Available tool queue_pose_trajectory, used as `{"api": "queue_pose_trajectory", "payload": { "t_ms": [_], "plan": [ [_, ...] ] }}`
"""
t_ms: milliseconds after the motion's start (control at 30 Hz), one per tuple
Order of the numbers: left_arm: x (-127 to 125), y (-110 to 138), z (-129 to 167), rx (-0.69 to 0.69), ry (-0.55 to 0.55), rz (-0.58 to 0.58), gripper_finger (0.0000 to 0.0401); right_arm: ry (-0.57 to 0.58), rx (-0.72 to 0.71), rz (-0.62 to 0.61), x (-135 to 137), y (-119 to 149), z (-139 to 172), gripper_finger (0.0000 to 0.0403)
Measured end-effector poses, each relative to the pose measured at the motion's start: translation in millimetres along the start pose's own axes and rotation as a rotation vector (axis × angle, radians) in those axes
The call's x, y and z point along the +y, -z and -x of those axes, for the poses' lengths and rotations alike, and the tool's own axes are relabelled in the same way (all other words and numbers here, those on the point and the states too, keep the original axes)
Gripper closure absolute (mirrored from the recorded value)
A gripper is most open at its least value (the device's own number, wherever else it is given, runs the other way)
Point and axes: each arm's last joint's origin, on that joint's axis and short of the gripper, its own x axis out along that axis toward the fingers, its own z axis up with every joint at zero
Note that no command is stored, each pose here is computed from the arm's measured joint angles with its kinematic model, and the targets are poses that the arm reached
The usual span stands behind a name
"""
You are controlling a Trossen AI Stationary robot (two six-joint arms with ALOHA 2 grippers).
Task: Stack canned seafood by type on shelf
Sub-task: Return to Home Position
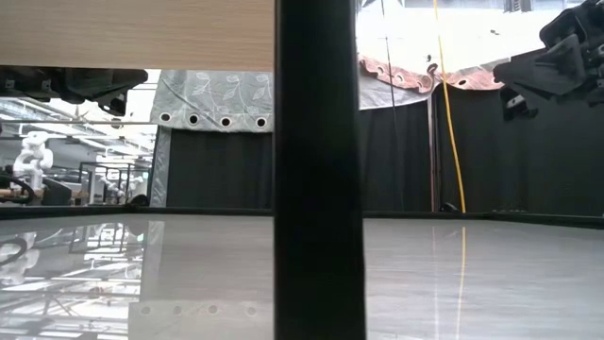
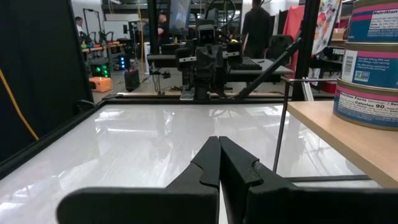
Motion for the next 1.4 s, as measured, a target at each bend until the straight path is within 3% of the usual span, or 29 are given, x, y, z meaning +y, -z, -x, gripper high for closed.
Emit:
{"api": "queue_pose_trajectory", "payload": {
  "t_ms": [567, 767, 1400],
  "plan": [
    [0.0, 0.0, 0.0, -0.001, 0.0, 0.0, 0.0399, 0.056, 0.0, 0.094, -7.3, -0.4, -0.2, 0.0403],
    [0.0, -0.1, 0.0, -0.002, 0.0, 0.0, 0.0399, 0.038, 0.005, 0.047, -8.9, 0.1, -0.3, 0.0403],
    [0.1, -0.1, 0.0, -0.002, -0.004, -0.002, 0.0399, 0.037, 0.005, 0.058, -8.7, 0.1, -0.3, 0.0403]
  ]
}}
